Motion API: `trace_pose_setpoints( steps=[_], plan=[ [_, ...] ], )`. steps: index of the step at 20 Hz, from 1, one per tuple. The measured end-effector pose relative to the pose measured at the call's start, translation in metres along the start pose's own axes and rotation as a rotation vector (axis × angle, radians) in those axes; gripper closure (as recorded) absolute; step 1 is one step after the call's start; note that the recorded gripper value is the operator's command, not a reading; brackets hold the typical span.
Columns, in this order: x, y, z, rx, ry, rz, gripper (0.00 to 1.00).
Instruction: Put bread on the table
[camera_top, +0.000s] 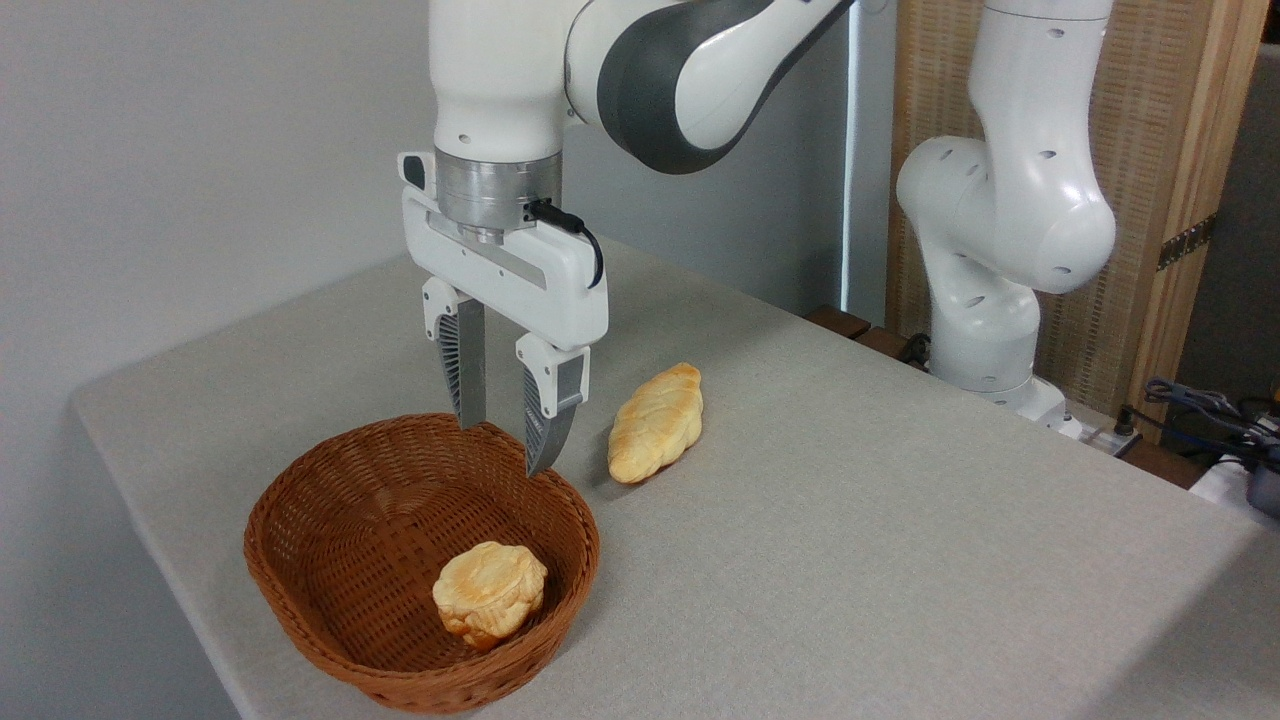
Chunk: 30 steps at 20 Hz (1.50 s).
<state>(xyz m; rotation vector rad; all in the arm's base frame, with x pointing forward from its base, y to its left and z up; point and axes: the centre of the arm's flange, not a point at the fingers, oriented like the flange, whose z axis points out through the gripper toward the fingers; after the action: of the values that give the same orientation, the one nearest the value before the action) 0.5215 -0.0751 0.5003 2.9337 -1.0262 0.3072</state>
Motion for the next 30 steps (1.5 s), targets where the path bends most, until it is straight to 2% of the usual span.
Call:
trace_pose_setpoints(
  steps=[30],
  plan=[
    [0.0047,-0.0024,-0.0051,0.006,0.009,0.000,0.00]
  ],
)
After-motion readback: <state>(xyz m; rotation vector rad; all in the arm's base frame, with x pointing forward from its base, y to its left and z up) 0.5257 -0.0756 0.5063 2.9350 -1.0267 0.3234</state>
